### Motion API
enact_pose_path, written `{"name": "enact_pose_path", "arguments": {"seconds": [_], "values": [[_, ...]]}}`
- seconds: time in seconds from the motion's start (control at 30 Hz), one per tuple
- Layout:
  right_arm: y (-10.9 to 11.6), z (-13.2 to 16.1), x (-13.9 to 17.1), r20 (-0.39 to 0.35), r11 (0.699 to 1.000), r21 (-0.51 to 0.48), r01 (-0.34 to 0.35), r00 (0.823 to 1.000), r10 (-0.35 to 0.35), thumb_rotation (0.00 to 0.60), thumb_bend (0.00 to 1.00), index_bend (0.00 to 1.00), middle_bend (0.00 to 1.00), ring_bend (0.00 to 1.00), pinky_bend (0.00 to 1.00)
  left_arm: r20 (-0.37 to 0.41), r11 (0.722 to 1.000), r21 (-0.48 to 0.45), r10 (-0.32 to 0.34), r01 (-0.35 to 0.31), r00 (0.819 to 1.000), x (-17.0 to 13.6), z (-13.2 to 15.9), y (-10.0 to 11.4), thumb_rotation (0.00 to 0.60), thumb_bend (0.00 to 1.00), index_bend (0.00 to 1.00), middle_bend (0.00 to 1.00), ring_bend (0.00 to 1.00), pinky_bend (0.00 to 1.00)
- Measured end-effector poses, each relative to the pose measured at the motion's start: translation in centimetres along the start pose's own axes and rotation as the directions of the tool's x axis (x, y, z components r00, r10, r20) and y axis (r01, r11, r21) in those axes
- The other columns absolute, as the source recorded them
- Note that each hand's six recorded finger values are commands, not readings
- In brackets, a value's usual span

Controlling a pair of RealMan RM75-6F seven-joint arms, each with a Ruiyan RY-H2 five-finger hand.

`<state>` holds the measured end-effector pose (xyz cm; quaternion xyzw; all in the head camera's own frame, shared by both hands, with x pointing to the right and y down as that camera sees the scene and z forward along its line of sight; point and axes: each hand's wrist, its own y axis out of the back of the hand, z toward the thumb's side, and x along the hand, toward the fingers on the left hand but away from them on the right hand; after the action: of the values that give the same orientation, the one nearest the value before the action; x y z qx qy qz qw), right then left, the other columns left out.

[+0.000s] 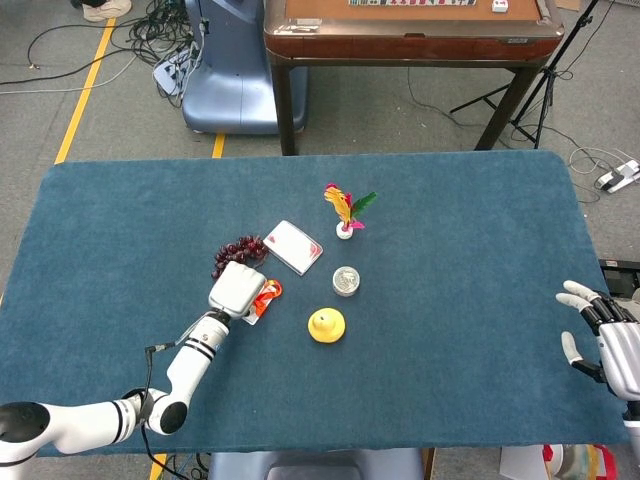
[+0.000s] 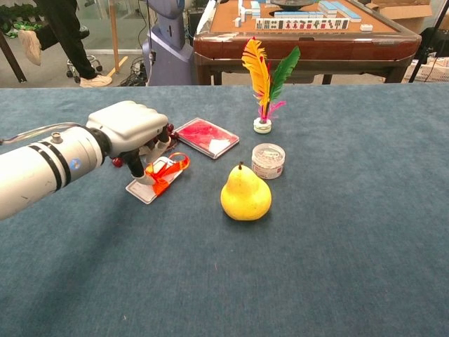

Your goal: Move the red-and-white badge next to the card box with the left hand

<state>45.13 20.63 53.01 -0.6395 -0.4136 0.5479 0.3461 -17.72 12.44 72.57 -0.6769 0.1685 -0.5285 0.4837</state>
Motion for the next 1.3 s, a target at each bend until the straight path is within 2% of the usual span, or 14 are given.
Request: {"name": "enact_pose_path", "arguments": {"seconds": [0.3,0.83,1.03,1.3], "values": [[-0.4,0.2,0.0,-0.006,1.0,0.007,-0.013,1.0,0.013,0.6,0.47,0.27,0.2,0.16,0.36,-0.036,0.999,-0.002,0.032,-0.032,0.999,0.7,0.0,0.5,0.6,0.0,0.77,1.0,1.0,1.0],[-0.3,0.1,-0.1,-0.004,1.0,0.004,-0.009,1.0,0.009,0.6,0.47,0.27,0.2,0.16,0.36,-0.029,0.996,-0.036,0.075,-0.076,0.997,0.4,0.8,1.4,0.6,0.0,0.77,1.0,1.0,1.0],[-0.4,0.2,0.0,-0.007,1.0,0.006,-0.012,1.0,0.012,0.6,0.47,0.27,0.2,0.16,0.36,-0.049,0.993,-0.046,0.104,-0.106,0.993,-1.3,-0.6,2.6,0.6,0.0,0.76,1.0,0.98,1.0],[-0.5,0.1,-0.2,0.002,1.0,0.013,-0.01,1.0,0.01,0.6,0.47,0.27,0.2,0.16,0.36,-0.117,0.987,-0.059,0.145,-0.152,0.983,-5.3,-4.7,4.4,0.6,0.0,0.71,1.0,0.94,1.0]]}}
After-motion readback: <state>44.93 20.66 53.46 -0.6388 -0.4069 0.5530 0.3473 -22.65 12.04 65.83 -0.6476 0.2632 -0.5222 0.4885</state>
